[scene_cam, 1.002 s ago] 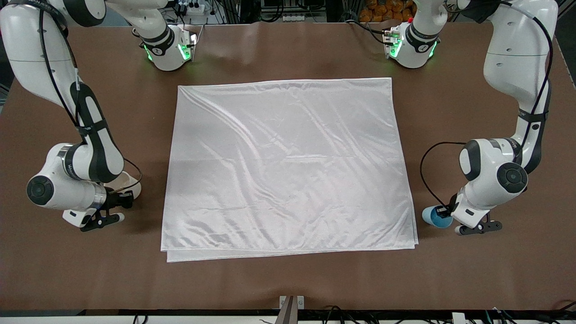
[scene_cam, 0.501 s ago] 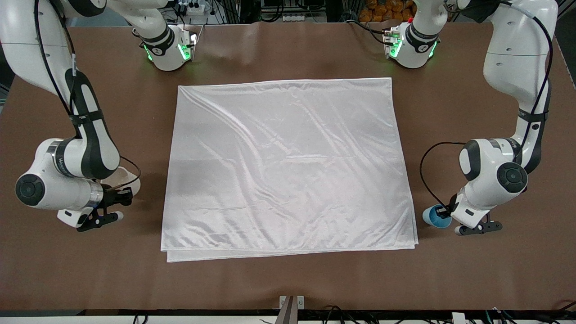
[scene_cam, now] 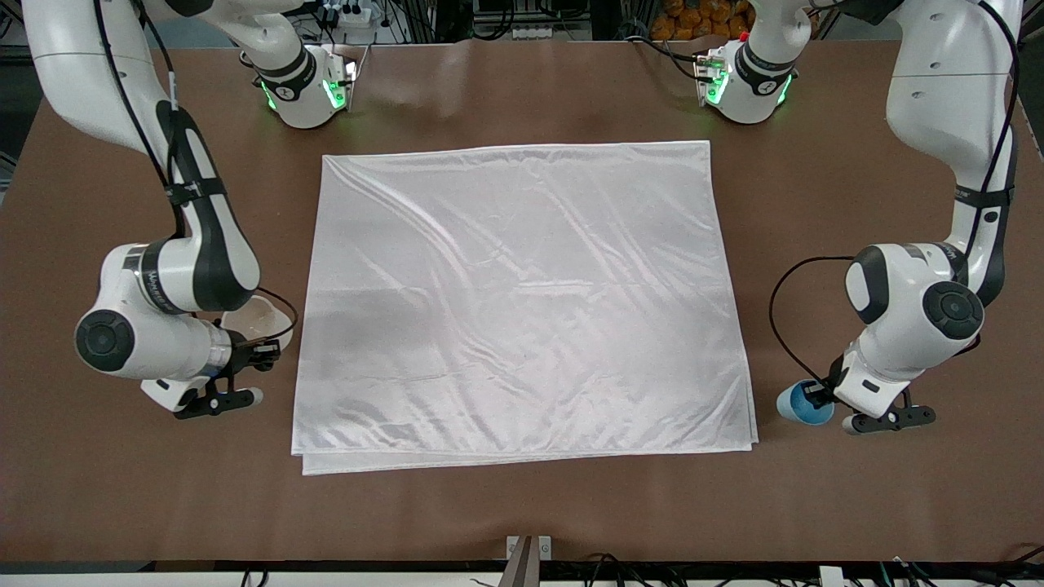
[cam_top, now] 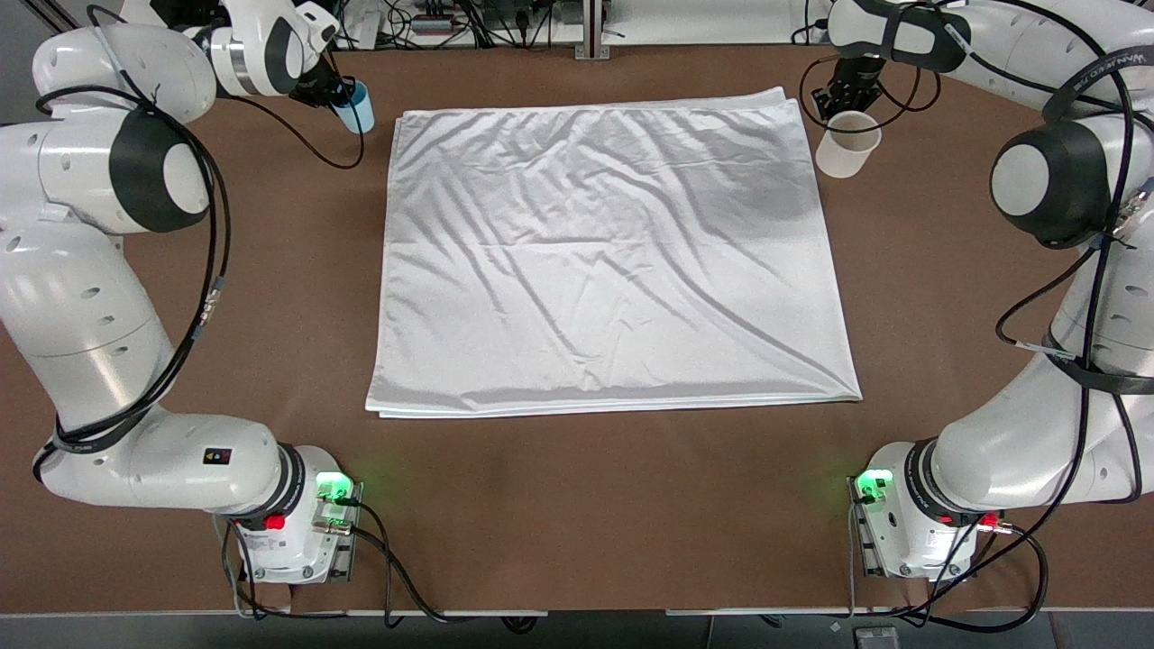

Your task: Place blue cup into white mug on cloth

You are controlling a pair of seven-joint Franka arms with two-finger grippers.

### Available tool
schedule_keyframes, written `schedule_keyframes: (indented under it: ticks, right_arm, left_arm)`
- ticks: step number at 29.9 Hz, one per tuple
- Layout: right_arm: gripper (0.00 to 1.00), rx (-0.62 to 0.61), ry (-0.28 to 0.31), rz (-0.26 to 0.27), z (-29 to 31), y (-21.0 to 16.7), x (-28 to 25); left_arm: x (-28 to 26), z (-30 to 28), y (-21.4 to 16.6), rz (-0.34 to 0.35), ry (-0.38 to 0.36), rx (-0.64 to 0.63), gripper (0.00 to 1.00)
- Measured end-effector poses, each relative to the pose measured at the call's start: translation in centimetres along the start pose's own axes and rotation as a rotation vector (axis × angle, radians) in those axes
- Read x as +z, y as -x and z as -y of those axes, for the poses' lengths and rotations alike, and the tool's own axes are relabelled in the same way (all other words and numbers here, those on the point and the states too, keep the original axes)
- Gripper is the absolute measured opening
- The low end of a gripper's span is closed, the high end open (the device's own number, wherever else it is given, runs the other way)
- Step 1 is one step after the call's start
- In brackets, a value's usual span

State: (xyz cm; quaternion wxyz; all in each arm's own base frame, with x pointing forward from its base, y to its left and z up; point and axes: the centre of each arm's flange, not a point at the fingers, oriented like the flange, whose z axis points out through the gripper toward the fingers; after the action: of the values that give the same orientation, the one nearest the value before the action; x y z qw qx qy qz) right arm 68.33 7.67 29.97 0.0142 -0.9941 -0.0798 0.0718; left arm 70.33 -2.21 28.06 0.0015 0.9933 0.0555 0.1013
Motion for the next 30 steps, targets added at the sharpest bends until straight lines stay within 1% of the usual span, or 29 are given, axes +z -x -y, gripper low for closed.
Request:
schedule_keyframes:
  ticks: [7, 13, 16, 19, 24, 30]
  right_arm:
    - [0.08, 0.096, 0.008, -0.022, 5.5, -0.5, -0.9]
    - [0.08, 0.202, 0.009, -0.052, 12.0, -0.5, -2.1]
    - [0.08, 0.24, 0.005, -0.053, 15.0, -0.2, -2.0]
    - [0.08, 0.273, -0.015, -0.052, 17.2, 0.1, -1.7]
    - [0.08, 0.328, -0.071, -0.052, 19.7, 0.1, -1.4]
    - [0.08, 0.409, -0.098, -0.059, 22.2, 0.1, -1.7]
  left_arm:
    - [-3.5, -0.9, -0.4, 0.018, 0.004, 0.011, 0.05]
    - [-7.5, -2.1, -0.8, 0.051, 0.005, 0.027, 0.05]
    - [-9.4, -2.7, -1.1, 0.058, 0.009, 0.034, 0.05]
    - [-11.0, -3.2, -1.2, 0.063, 0.014, 0.041, 0.05]
    - [-13.0, -4.2, -1.2, 0.051, 0.025, 0.051, 0.05]
    - [-14.8, -5.9, -1.0, 0.03, 0.044, 0.072, 0.05]
